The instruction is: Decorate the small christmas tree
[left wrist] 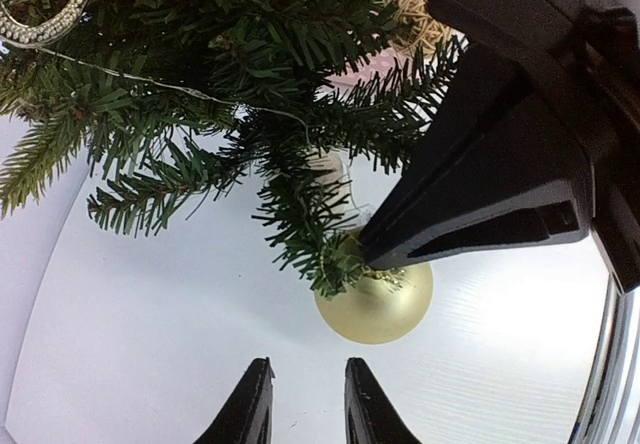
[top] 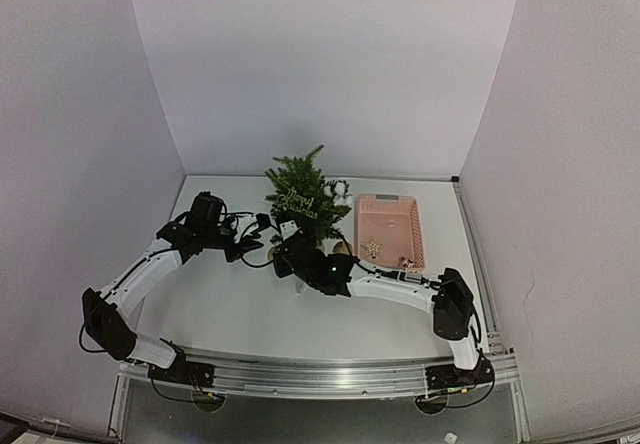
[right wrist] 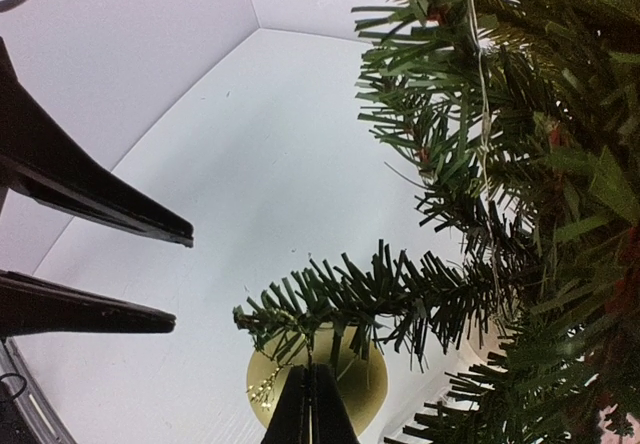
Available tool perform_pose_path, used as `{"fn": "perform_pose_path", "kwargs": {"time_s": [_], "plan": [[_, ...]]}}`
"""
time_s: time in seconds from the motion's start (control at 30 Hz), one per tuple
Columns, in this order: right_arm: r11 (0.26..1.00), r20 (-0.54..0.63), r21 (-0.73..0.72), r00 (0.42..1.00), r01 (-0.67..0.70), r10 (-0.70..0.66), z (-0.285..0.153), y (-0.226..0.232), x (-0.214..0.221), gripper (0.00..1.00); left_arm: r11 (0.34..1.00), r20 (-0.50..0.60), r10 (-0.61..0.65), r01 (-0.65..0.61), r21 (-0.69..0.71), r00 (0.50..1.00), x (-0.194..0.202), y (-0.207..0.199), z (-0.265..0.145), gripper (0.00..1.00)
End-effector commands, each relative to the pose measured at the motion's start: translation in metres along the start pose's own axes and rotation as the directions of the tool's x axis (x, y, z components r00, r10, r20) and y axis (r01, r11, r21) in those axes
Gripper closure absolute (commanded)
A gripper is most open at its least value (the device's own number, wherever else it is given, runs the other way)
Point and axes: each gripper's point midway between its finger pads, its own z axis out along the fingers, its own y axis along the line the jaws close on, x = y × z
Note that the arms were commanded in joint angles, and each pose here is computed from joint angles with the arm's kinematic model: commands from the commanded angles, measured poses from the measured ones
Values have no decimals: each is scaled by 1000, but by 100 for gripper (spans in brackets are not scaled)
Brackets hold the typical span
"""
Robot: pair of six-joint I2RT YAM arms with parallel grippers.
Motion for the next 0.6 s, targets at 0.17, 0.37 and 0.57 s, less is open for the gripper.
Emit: {"fn": "perform_pose_path", "kwargs": {"time_s": [0.17, 0.37, 0.57], "plan": [[999, -20, 25, 999, 36, -36, 7, -1, 6, 100, 1000, 81, -19, 19, 3, 997, -20, 0, -17, 73], [999, -32, 15, 999, 43, -42, 16, 3, 13, 100, 999, 77, -35, 35, 4, 996, -17, 0, -13, 73], [999, -27, 14, 999, 32, -32, 19, 4, 11, 100, 999, 84, -41, 41, 6, 996, -18, 0, -13, 73]]}}
